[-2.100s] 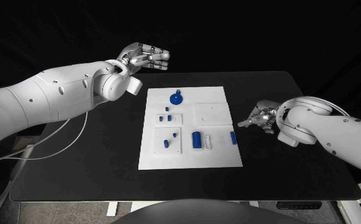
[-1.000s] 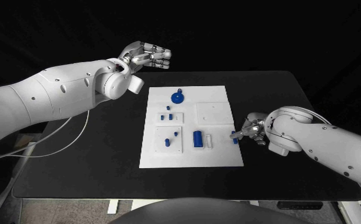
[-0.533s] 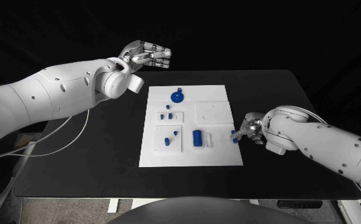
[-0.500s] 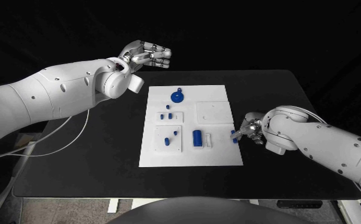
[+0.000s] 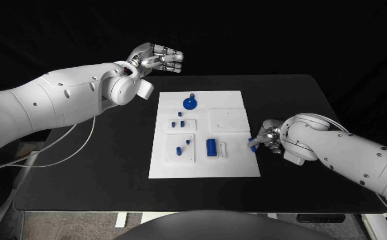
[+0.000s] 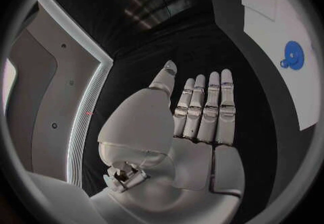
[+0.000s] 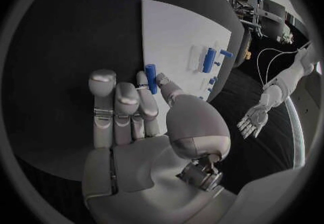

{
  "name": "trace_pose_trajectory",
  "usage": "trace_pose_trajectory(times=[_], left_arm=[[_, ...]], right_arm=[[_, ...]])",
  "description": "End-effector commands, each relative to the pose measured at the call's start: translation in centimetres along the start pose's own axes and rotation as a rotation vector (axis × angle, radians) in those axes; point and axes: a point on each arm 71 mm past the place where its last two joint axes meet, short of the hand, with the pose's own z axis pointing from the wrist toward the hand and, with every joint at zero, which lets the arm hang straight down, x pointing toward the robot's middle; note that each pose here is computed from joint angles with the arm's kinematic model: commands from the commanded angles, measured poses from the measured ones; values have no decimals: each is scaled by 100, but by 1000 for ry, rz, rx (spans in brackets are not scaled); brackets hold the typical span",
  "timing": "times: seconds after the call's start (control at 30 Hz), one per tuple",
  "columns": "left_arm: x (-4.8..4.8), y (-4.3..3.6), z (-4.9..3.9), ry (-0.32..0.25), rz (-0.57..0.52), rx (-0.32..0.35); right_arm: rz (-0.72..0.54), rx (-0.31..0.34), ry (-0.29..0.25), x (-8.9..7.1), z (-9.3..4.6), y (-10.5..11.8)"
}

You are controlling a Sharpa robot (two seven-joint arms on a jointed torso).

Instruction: Assemble the parts on the task board

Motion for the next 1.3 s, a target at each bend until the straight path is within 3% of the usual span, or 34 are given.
trace_pose_trajectory(times=[0.03, 0.63, 1.3], left_arm=[[16, -12, 2, 12, -3, 9], [9, -10, -2, 11, -3, 8], [8, -10, -2, 9, -2, 8]], right_arm=[[-2, 4, 14, 71, 35, -22], [42, -9, -29, 6, 47, -121], [111, -66, -112, -164, -89, -211]])
